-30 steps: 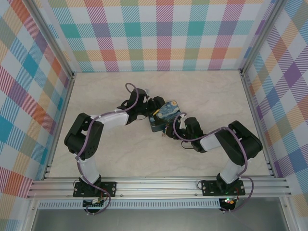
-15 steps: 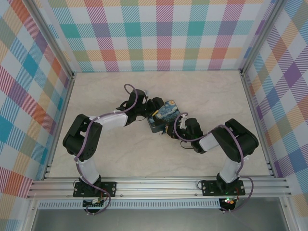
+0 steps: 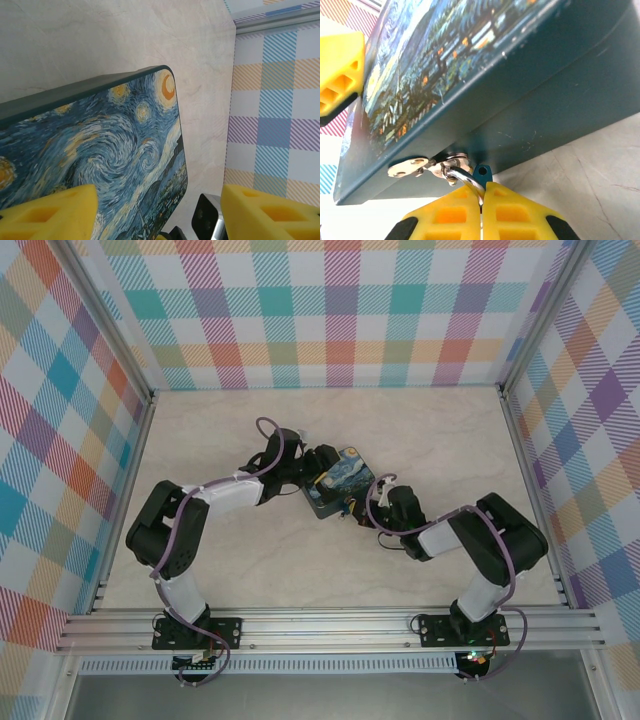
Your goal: Unlock the padlock with the key
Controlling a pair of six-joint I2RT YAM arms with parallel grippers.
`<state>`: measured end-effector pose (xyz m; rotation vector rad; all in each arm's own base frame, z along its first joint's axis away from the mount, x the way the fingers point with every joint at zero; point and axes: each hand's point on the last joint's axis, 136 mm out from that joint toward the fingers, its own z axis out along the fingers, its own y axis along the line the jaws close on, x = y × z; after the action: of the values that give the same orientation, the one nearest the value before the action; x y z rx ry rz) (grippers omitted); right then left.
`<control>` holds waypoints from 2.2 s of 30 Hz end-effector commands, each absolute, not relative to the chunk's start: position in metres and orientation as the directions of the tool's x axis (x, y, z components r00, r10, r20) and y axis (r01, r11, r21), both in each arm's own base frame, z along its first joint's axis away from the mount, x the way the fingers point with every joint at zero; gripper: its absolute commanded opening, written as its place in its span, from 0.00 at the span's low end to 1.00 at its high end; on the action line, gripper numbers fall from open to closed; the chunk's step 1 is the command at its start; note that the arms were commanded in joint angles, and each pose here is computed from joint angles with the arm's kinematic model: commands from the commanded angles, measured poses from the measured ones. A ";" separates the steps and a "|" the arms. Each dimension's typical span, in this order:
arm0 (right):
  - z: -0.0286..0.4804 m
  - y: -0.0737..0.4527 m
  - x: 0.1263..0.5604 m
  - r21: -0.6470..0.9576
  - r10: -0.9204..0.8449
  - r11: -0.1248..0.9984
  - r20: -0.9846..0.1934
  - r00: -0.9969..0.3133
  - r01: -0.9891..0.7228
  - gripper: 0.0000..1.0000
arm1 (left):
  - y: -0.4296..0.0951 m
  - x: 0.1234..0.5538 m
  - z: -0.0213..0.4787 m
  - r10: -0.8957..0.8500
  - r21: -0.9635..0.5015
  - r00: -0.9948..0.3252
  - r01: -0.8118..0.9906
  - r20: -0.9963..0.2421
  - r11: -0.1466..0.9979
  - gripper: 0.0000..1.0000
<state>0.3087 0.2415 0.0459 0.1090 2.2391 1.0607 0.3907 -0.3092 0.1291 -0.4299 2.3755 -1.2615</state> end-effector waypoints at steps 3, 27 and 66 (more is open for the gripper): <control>0.054 0.229 0.317 0.723 0.388 0.674 -0.521 -0.760 -0.151 0.08 | -0.294 0.364 0.087 -0.436 -0.764 -0.887 -0.175 -0.151 0.621 0.66; 0.082 0.205 0.261 0.581 0.110 0.768 -0.534 -0.838 -0.269 0.10 | -0.254 0.383 0.095 -0.483 -0.735 -0.854 -0.199 -0.195 0.648 0.67; 0.094 0.171 0.242 0.511 0.062 0.835 -0.457 -0.887 -0.204 0.47 | -0.108 0.372 0.180 -0.594 -0.612 -0.640 -0.235 -0.487 0.755 1.00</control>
<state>0.2264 0.1918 0.0758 -0.0932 2.6142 0.9426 0.3828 -0.1359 0.1857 -0.5866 2.2481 -0.7893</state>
